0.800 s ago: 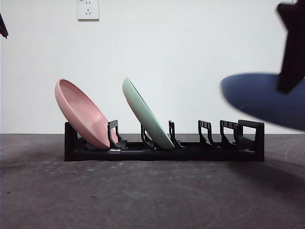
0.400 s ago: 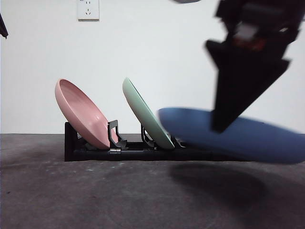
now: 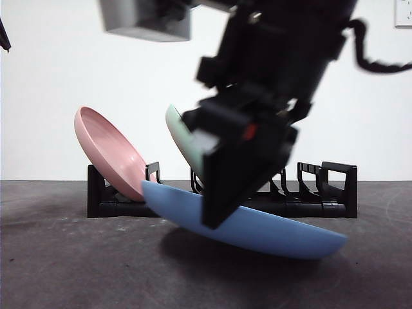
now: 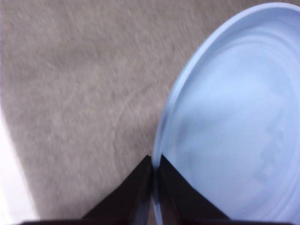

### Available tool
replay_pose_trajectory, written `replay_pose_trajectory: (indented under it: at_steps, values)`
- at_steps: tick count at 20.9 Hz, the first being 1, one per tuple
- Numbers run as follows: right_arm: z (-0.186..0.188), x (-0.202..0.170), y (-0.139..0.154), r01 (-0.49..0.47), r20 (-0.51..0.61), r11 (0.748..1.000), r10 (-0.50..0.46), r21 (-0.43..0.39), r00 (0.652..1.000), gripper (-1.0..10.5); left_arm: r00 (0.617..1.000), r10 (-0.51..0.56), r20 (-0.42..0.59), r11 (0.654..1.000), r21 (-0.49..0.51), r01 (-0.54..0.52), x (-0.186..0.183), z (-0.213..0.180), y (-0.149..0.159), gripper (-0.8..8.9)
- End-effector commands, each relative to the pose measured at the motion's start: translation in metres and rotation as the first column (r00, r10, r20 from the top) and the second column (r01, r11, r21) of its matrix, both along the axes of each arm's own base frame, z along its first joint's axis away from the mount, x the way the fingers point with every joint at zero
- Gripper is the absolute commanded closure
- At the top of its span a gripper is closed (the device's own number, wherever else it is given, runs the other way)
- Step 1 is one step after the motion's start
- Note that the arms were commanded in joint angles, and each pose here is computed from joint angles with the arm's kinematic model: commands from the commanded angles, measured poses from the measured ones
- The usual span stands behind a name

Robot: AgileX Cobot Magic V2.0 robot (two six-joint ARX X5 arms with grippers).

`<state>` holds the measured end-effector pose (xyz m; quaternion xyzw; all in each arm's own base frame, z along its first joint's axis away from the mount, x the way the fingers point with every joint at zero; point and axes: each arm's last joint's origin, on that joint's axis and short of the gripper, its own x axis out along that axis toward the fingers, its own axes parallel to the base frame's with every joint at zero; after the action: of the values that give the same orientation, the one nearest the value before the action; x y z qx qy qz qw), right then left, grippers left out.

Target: Place the plate

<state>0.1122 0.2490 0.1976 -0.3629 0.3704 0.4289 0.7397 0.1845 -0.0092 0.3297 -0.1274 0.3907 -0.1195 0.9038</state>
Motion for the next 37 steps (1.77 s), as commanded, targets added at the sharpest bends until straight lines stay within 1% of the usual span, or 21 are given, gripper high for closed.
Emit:
replay_pose_trajectory:
  at_steps: [1, 5, 8, 13, 14, 16, 20, 21, 22, 24, 25, 27, 28, 29, 30, 32, 34, 36, 37]
  values:
    - [-0.006, -0.001, 0.011, -0.059, 0.033, 0.998, 0.059, -0.002, 0.998, 9.4, 0.999, -0.013, 0.031, 1.000, 0.006, 0.013, 0.002, 0.007, 0.000, 4.69]
    - [-0.014, 0.001, 0.019, -0.113, 0.067, 0.993, 0.114, -0.011, 0.991, 9.4, 0.999, -0.013, 0.031, 1.000, 0.006, 0.013, 0.002, 0.007, 0.000, 4.69]
    - [-0.023, 0.003, 0.022, -0.148, 0.066, 0.988, 0.151, -0.052, 0.986, 9.4, 0.999, -0.013, 0.030, 1.000, 0.006, 0.013, 0.002, 0.007, 0.000, 4.69]
    - [-0.035, 0.003, 0.023, -0.169, 0.041, 0.979, 0.174, -0.113, 0.984, 9.3, 0.999, -0.013, 0.030, 1.000, 0.006, 0.013, 0.002, 0.007, 0.000, 4.69]
    - [-0.036, 0.002, 0.023, -0.169, 0.039, 0.979, 0.175, -0.116, 0.984, 9.1, 0.999, -0.014, 0.030, 1.000, 0.006, 0.013, 0.002, 0.007, 0.000, 4.69]
    - [-0.036, 0.002, 0.023, -0.170, 0.040, 0.979, 0.176, -0.114, 0.984, 7.8, 0.999, -0.013, 0.029, 1.000, 0.006, 0.013, 0.002, 0.007, 0.000, 4.69]
    - [-0.026, -0.001, 0.025, -0.175, 0.035, 0.979, 0.180, -0.106, 0.983, 6.1, 0.999, -0.013, 0.029, 1.000, 0.006, 0.013, 0.002, 0.007, 0.000, 4.69]
    - [-0.019, -0.002, 0.026, -0.180, 0.037, 0.980, 0.183, -0.082, 0.982, 5.8, 0.999, -0.013, 0.030, 1.000, 0.005, 0.013, 0.002, 0.007, 0.000, 4.69]
    - [-0.008, -0.002, 0.027, -0.177, 0.055, 0.983, 0.179, -0.047, 0.982, 5.8, 0.999, -0.013, 0.029, 1.000, 0.005, 0.013, 0.002, 0.007, 0.000, 4.69]
    - [0.018, -0.004, 0.022, -0.171, 0.111, 0.985, 0.166, 0.032, 0.980, 5.8, 0.999, -0.013, 0.030, 1.000, 0.005, 0.013, 0.002, 0.007, 0.000, 4.69]
    - [0.032, -0.002, 0.017, -0.156, 0.145, 0.985, 0.144, 0.071, 0.979, 5.8, 0.999, -0.013, 0.030, 1.000, 0.005, 0.013, 0.002, 0.007, 0.000, 4.69]
    - [0.059, 0.006, -0.002, -0.110, 0.194, 0.982, 0.078, 0.157, 0.978, 6.3, 0.999, -0.013, 0.029, 1.000, 0.005, 0.013, 0.002, 0.007, 0.000, 4.69]
    - [0.071, 0.012, -0.014, -0.088, 0.208, 0.976, 0.046, 0.201, 0.977, 6.4, 0.999, -0.013, 0.029, 1.000, 0.005, 0.013, 0.002, 0.007, 0.000, 4.69]
    - [0.081, 0.022, -0.028, -0.055, 0.236, 0.972, -0.001, 0.229, 0.972, 6.4, 1.000, -0.013, 0.029, 1.000, 0.005, 0.013, 0.001, 0.007, 0.000, 4.69]
    - [0.089, 0.036, -0.044, -0.001, 0.268, 0.969, -0.066, 0.245, 0.961, 6.4, 1.000, -0.013, 0.028, 1.000, 0.005, 0.013, 0.001, 0.007, 0.000, 4.69]
    - [0.099, 0.066, -0.079, 0.142, 0.311, 0.953, -0.225, 0.269, 0.923, 6.4, 0.999, -0.013, 0.032, 1.000, 0.005, 0.013, 0.002, 0.008, 0.000, 4.69]
    - [0.104, 0.095, -0.116, 0.276, 0.319, 0.913, -0.369, 0.300, 0.873, 6.4, 0.998, -0.011, 0.055, 1.000, 0.003, 0.011, 0.003, 0.009, 0.000, 4.69]
    - [0.108, 0.116, -0.152, 0.399, 0.288, 0.836, -0.515, 0.377, 0.808, 6.4, 0.996, 0.023, 0.089, 0.999, -0.036, -0.020, 0.006, 0.013, 0.000, 4.69]
    - [0.110, 0.125, -0.171, 0.454, 0.249, 0.780, -0.586, 0.432, 0.771, 6.4, 0.991, 0.029, 0.131, 0.998, -0.062, -0.020, 0.009, 0.017, -0.001, 4.69]
